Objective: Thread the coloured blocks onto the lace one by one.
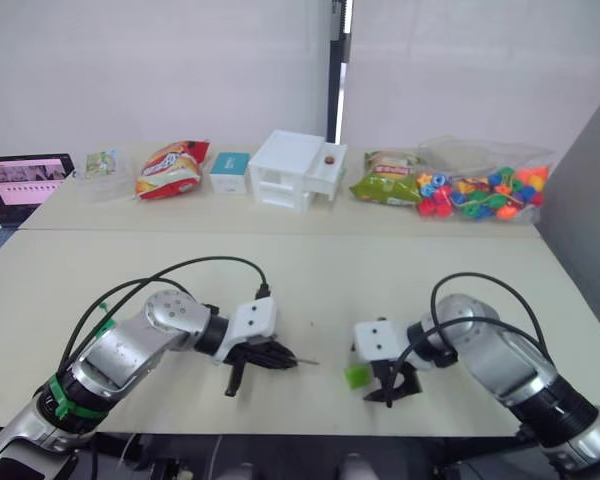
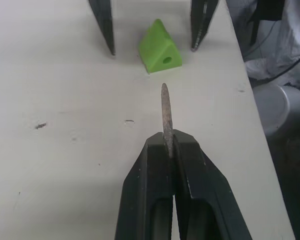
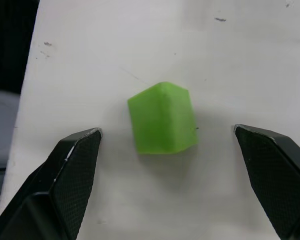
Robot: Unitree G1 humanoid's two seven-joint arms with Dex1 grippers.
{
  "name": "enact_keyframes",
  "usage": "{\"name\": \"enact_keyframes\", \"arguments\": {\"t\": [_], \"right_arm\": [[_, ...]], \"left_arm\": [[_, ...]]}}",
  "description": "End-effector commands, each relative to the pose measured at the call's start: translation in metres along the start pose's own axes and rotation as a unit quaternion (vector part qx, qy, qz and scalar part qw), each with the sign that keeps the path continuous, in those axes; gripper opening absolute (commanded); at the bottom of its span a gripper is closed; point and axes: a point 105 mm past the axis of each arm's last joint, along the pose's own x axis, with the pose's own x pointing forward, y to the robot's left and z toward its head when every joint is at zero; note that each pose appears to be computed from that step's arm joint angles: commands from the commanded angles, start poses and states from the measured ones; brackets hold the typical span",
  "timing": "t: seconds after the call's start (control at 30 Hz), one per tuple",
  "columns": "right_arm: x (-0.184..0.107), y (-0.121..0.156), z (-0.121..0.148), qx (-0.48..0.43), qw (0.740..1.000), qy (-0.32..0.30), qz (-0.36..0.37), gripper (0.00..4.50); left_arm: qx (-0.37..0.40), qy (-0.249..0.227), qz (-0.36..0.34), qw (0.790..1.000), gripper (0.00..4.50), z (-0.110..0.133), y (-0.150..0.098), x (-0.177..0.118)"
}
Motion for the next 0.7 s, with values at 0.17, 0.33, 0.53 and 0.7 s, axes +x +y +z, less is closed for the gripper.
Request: {"name": "enact_keyframes", "arguments": {"t": [0.17, 0.33, 0.53, 0.7], "right_arm": [[0.004, -0.004, -0.003, -0.029, 0.999, 0.008, 0.021, 4.49], [0.009, -0.002, -0.003, -0.028, 0.999, 0.000, 0.026, 3.63], [0.015, 0.002, -0.005, -0.005, 1.000, -0.014, 0.014, 1.63], [0.018, 0.004, -0.003, 0.021, 0.999, -0.027, -0.006, 1.31]], "left_arm": [[0.004, -0.006, 0.012, 1.000, 0.00, 0.007, -0.003, -0.005], [0.000, -0.008, 0.016, 1.000, 0.00, 0.007, -0.003, -0.004], [-0.005, -0.007, 0.021, 1.000, 0.00, 0.007, -0.003, -0.003], [-0.005, -0.005, 0.022, 1.000, 0.00, 0.007, -0.003, -0.003]]}}
